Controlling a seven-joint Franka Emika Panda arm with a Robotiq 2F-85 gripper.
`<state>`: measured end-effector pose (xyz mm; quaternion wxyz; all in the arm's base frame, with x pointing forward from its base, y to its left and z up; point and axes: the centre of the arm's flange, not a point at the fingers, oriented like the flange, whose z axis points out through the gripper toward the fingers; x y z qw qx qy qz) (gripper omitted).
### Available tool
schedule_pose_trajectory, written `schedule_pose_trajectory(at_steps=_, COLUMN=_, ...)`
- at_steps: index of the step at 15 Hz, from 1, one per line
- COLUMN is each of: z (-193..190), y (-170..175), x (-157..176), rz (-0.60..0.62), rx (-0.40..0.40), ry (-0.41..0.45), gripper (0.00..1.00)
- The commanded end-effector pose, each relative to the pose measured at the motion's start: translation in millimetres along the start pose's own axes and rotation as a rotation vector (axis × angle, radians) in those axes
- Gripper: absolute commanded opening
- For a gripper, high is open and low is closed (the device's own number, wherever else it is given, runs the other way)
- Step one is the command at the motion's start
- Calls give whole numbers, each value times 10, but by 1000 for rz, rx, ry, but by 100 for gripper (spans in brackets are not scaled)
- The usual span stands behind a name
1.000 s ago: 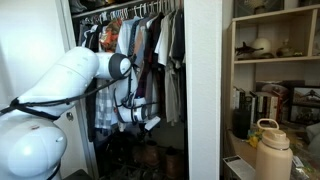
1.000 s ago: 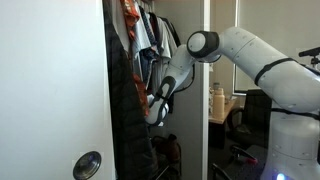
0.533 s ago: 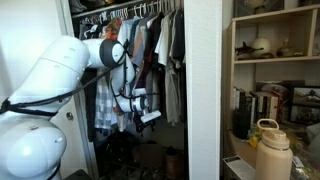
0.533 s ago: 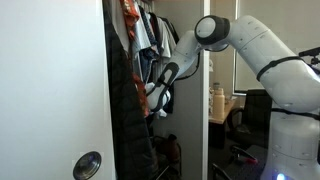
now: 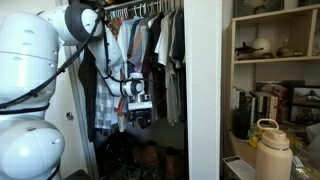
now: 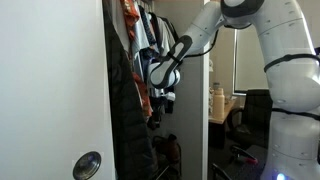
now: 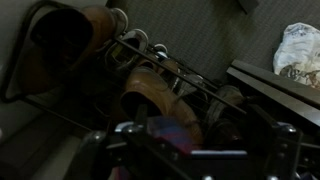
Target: Move the left brown boot on the shoe rack to the left
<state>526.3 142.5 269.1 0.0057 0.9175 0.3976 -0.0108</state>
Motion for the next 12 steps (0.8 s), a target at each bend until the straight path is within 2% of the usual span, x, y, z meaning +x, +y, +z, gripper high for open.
schedule_pose_trajectory(at_steps=1, z=-435, y=-393, x=-422, rz=160, rx=20, ry=11, gripper=100)
schedule_pose_trajectory(at_steps=7, z=-432, y=-567, x=-748, rz=318, rx=-5, ry=-16, gripper=100)
schedule_pose_trajectory(at_steps=12, z=-320, y=-482, x=-915, rz=316, rx=27, ry=-4, gripper=100)
